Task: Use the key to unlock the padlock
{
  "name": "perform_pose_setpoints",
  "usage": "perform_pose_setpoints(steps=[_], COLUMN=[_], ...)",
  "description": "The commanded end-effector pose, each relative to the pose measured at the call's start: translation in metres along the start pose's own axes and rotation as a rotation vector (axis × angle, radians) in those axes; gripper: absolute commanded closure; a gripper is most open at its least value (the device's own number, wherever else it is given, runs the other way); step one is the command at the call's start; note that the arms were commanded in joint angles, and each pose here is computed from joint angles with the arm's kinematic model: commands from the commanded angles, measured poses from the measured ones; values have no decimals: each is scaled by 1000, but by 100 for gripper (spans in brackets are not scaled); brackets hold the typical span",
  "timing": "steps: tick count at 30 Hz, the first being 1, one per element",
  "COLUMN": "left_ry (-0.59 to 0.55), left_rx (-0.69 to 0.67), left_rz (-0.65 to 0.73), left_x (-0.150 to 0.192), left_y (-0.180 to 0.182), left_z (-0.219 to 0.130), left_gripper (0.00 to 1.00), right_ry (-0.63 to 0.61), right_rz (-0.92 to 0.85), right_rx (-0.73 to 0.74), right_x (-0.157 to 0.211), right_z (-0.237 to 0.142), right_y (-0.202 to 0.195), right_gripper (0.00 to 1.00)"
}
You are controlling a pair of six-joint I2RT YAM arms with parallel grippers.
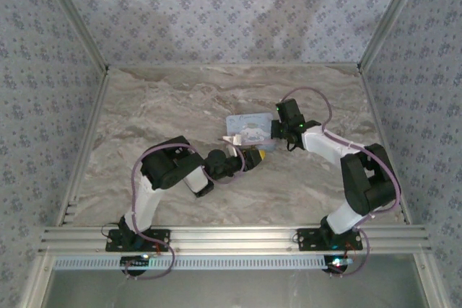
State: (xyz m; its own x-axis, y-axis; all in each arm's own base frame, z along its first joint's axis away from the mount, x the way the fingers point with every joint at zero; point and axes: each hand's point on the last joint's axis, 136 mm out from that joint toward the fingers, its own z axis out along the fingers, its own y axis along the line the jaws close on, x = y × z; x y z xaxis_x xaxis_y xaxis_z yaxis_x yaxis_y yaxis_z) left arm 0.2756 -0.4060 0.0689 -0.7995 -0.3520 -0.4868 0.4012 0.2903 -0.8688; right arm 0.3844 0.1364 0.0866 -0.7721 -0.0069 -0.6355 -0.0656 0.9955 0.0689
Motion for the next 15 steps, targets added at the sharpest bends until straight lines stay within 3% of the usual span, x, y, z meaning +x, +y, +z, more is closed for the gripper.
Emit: perform_pose_setpoints(steps=[1, 8, 15], left_ry=[147, 171, 195], left_rx=[-370, -401, -447], left_rz=[-243, -283, -307], left_x=[53, 60, 67], left_y=[104, 111, 119], left_z=[-36, -44, -57], left_gripper=[49, 52, 45], right_ry=[16, 13, 1], right_rz=[9, 4, 3], right_rx=[-19, -21, -24], right_x=[8, 11, 11], right_z=[-5, -4, -7], right_y=[4, 6, 6], right_gripper=[100, 100, 100])
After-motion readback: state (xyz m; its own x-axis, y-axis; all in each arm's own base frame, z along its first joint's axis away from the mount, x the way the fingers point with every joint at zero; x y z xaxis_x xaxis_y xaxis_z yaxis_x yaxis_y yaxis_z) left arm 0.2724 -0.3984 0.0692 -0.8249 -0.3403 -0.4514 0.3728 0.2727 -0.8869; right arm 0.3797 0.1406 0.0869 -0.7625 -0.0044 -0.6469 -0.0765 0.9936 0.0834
